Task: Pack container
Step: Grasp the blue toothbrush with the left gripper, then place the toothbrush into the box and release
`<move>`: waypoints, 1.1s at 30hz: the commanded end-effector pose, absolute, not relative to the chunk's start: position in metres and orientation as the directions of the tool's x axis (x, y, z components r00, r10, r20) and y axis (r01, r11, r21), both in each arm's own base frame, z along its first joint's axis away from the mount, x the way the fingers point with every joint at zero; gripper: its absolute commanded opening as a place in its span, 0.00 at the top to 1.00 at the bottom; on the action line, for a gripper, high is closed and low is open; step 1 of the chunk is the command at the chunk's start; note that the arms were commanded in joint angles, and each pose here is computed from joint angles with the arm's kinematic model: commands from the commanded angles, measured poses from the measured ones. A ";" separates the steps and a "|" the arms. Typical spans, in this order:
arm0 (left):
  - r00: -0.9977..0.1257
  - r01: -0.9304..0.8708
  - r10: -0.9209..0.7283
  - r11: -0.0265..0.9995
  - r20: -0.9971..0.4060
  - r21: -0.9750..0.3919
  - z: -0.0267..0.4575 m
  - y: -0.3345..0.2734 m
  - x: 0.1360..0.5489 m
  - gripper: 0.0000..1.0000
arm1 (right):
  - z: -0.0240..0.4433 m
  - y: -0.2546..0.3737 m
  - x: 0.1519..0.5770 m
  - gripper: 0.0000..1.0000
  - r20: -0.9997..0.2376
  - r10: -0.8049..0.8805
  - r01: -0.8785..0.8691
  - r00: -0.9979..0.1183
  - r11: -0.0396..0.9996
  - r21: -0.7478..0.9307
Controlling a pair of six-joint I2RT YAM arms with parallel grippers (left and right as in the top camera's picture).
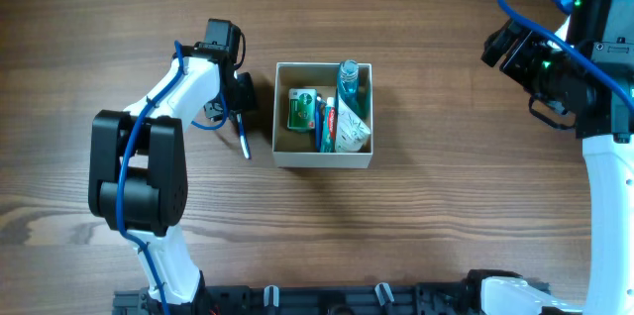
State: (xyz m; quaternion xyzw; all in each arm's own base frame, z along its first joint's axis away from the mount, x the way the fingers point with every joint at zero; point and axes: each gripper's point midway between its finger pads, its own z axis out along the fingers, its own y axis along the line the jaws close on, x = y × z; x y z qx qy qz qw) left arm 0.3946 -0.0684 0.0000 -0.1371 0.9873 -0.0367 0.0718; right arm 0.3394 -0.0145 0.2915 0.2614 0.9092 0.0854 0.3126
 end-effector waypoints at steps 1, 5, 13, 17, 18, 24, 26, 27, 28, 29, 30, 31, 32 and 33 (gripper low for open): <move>-0.962 -0.250 -0.255 0.966 -0.092 -0.068 -0.017 -0.065 0.388 0.46 | 0.298 -0.013 0.341 0.00 -0.529 0.540 0.420 -0.655 0.842 0.339; -0.962 -0.251 -0.257 0.966 -0.091 -0.066 -0.018 -0.064 0.388 0.47 | 0.298 -0.013 0.341 0.00 -0.529 0.540 0.421 -0.655 0.842 0.339; -0.969 -0.229 -0.232 0.973 -0.084 -0.041 -0.019 -0.060 0.385 0.54 | 0.298 -0.013 0.341 0.00 -0.529 0.540 0.421 -0.655 0.842 0.339; -0.975 -0.206 -0.205 0.979 -0.087 -0.003 -0.019 -0.054 0.383 0.67 | 0.298 -0.013 0.341 0.00 -0.529 0.540 0.421 -0.655 0.842 0.339; -0.975 -0.206 -0.205 0.979 -0.086 -0.003 -0.019 -0.054 0.383 0.73 | 0.298 -0.013 0.341 0.00 -0.529 0.540 0.421 -0.655 0.842 0.339; -0.975 -0.206 -0.205 0.979 -0.082 -0.002 -0.008 -0.054 0.381 0.96 | 0.298 -0.013 0.341 0.00 -0.529 0.540 0.421 -0.655 0.842 0.339; -0.973 -0.205 -0.205 0.979 -0.106 -0.011 0.006 -0.054 0.384 0.96 | 0.298 -0.013 0.341 0.00 -0.529 0.541 0.421 -0.655 0.841 0.339; -0.971 -0.205 -0.206 0.979 -0.124 -0.018 0.014 -0.055 0.386 0.96 | 0.298 -0.013 0.341 0.00 -0.529 0.540 0.420 -0.655 0.842 0.339; -0.967 -0.205 -0.207 0.978 -0.152 -0.028 0.028 -0.055 0.389 0.96 | 0.298 -0.013 0.341 0.00 -0.529 0.540 0.421 -0.654 0.842 0.339; -0.962 -0.204 -0.207 0.978 -0.178 -0.038 0.042 -0.055 0.391 0.96 | 0.298 -0.013 0.341 0.00 -0.529 0.540 0.421 -0.655 0.842 0.339; -0.958 -0.203 -0.208 0.978 -0.198 -0.046 0.056 -0.056 0.392 0.96 | 0.298 -0.013 0.341 0.00 -0.529 0.540 0.420 -0.655 0.842 0.339; -0.951 -0.199 -0.207 0.978 -0.228 -0.057 0.075 -0.057 0.392 0.96 | 0.298 -0.013 0.341 0.00 -0.529 0.540 0.421 -0.655 0.842 0.339; -0.945 -0.194 -0.205 0.979 -0.255 -0.068 0.093 -0.058 0.390 0.96 | 0.298 -0.013 0.341 0.00 -0.529 0.540 0.420 -0.655 0.842 0.339; -0.930 -0.178 -0.198 0.980 -0.311 -0.090 0.124 -0.061 0.384 0.96 | 0.298 -0.013 0.341 0.00 -0.529 0.540 0.420 -0.655 0.842 0.339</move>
